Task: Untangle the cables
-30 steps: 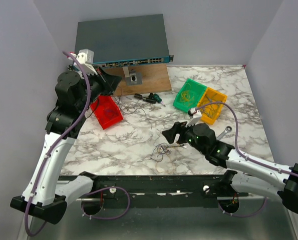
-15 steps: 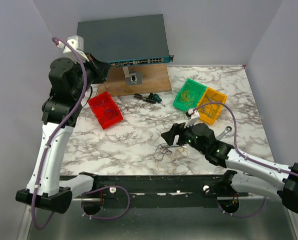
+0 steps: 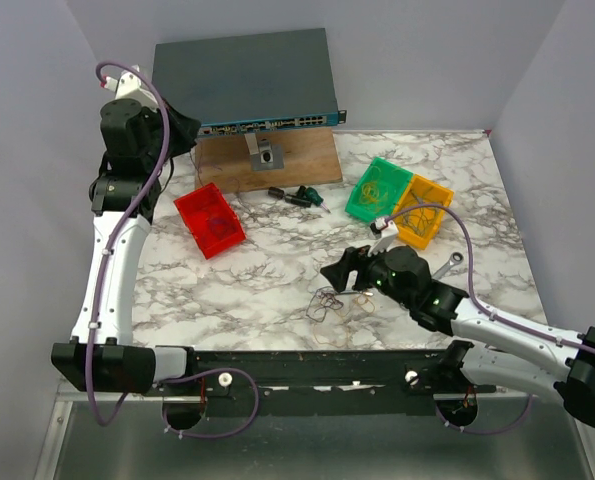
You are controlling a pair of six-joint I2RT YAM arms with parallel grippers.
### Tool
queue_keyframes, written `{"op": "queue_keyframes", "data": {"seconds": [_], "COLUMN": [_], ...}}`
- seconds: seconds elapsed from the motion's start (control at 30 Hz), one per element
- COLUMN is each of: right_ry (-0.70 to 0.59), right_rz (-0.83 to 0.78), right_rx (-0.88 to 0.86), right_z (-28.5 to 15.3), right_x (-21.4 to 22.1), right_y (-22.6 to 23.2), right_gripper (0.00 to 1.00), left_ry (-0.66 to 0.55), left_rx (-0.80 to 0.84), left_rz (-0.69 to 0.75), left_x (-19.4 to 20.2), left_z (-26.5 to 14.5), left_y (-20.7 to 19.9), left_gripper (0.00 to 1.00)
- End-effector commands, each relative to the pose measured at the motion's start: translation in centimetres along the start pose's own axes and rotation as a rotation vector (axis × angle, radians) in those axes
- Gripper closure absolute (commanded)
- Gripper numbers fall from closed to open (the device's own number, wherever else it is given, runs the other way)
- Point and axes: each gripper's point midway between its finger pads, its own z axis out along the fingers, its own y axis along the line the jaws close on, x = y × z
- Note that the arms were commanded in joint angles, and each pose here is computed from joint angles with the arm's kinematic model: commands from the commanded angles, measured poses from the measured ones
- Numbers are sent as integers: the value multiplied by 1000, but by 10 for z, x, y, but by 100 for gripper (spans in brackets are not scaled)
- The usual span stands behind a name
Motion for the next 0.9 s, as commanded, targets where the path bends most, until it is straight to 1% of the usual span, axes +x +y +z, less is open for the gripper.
{"op": "queue_keyframes", "data": {"seconds": [0.0, 0.27, 0.37, 0.43, 0.57, 0.7, 0.87], "right_ry": [-14, -23, -24, -26, -25, -25, -25], "right_rz": [-9, -8, -11, -11, -9, -6, -6], "right_rx": [-30, -32, -33, -32, -36, -42, -46], "right_z": [-4, -5, -6, -7, -7, -7, -6], "right_x": [-10, -11, -12, -12, -12, -13, -14], "right_y": [9, 9, 9, 9, 10, 11, 12], "right_gripper": [17, 17, 18, 17, 18, 18, 18], "left_ry": [-19, 39, 52, 57, 41, -8, -32], "left_rx": [-75, -211, -267, -277, -251, -213, -26], "left_rz": [-36, -80, -81, -76, -63, -53, -63], "left_x": [14, 77, 90, 93, 81, 49, 12], "left_z": [8, 24, 25, 25, 21, 10, -5], "left_y": [27, 80, 95, 99, 89, 68, 14], "left_gripper": [100, 100, 100, 100, 100, 100, 100]}}
